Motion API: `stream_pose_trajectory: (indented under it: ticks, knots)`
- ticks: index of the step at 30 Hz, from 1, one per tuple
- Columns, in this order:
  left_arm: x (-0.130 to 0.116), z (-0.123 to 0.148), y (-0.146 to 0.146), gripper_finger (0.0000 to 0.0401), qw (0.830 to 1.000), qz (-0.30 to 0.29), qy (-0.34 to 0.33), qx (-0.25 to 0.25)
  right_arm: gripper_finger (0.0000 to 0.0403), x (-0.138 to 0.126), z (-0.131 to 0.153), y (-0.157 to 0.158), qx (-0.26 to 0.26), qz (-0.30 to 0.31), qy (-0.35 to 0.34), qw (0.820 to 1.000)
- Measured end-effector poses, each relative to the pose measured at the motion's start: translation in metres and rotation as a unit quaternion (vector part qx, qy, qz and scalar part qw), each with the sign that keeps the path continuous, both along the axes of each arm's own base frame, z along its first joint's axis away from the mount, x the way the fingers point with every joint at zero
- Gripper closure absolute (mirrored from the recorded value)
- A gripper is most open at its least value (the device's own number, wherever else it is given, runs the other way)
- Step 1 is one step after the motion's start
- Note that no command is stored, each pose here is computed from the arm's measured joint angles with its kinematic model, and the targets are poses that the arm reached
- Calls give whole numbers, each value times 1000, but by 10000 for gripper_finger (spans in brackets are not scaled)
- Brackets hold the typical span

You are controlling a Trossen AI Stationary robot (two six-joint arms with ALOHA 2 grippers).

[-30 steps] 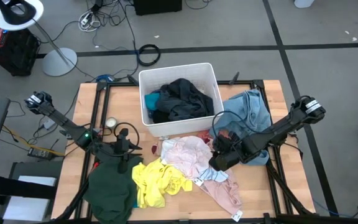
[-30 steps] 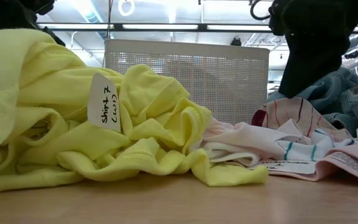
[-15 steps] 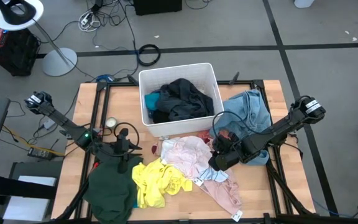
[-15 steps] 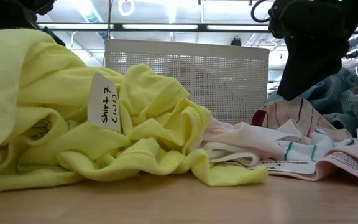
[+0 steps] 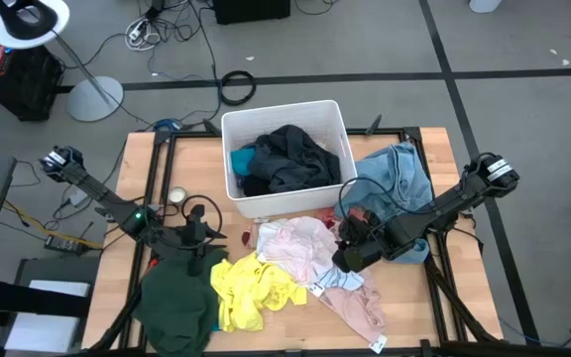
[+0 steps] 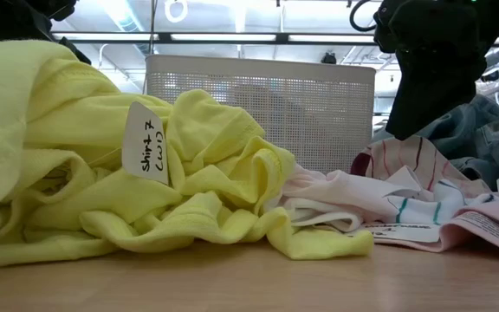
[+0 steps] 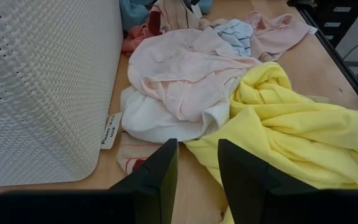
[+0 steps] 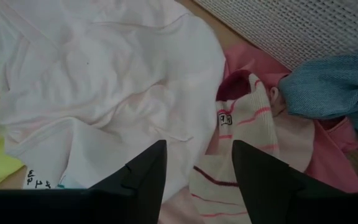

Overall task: Sort clothes
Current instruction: Put the right pink striped sock into the white bin

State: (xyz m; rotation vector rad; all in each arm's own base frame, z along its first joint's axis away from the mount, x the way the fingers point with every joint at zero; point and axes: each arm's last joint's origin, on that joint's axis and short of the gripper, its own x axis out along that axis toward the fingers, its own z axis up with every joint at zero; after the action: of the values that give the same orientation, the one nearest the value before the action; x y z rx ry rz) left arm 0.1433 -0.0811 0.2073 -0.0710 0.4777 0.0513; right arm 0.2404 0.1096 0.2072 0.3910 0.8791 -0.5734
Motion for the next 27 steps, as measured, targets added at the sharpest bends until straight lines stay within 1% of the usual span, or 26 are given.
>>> stream_pose_trajectory:
  ticks: [27]
  knots:
    - [0, 0, 0, 280, 1000, 0, 0, 0, 224, 1, 0, 0, 3, 0, -5, 1000]
